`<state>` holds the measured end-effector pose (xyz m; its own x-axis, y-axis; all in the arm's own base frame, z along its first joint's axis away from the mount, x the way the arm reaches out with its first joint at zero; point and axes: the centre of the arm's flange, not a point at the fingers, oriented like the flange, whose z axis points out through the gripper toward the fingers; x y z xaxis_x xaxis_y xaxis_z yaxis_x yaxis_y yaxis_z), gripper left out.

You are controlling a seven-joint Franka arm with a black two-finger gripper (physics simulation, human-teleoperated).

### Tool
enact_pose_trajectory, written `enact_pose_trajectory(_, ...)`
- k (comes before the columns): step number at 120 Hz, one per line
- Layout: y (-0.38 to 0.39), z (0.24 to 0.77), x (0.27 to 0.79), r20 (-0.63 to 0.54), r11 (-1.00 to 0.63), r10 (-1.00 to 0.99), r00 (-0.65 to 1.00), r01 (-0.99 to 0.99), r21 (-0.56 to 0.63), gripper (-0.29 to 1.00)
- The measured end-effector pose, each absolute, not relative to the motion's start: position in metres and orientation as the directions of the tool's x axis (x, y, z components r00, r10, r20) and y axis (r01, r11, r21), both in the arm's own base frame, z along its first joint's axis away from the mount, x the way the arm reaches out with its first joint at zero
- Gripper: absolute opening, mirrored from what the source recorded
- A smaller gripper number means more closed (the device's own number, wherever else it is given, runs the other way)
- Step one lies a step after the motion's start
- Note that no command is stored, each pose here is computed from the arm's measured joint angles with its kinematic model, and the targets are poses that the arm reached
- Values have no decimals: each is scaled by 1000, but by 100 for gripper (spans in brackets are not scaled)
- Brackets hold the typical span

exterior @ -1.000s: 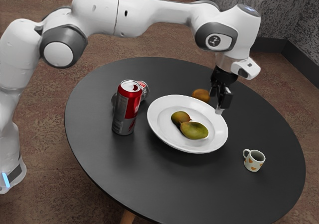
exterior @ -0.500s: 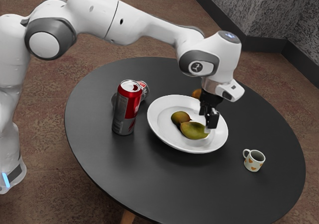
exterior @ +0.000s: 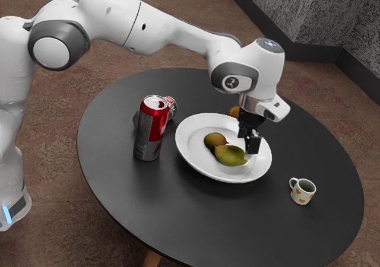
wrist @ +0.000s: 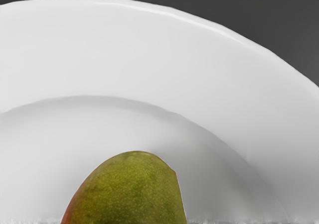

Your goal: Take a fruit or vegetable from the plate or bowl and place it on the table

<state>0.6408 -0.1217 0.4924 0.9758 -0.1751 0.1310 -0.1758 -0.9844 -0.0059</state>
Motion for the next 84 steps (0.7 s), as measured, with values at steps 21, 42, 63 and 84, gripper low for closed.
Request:
enact_pose_trajectory(21, -117, 489, 641, 127, -986, -168, 978, -169, -8, 70)
enact_pose_trajectory(42, -118, 485, 640, 123, -986, -169, 978, -169, -8, 70)
enact_pose_trajectory(63, -116, 473, 637, 105, -986, -167, 980, -167, -8, 70)
enact_pose_trajectory(84, -115, 463, 636, 94, -986, -164, 982, -164, -9, 70)
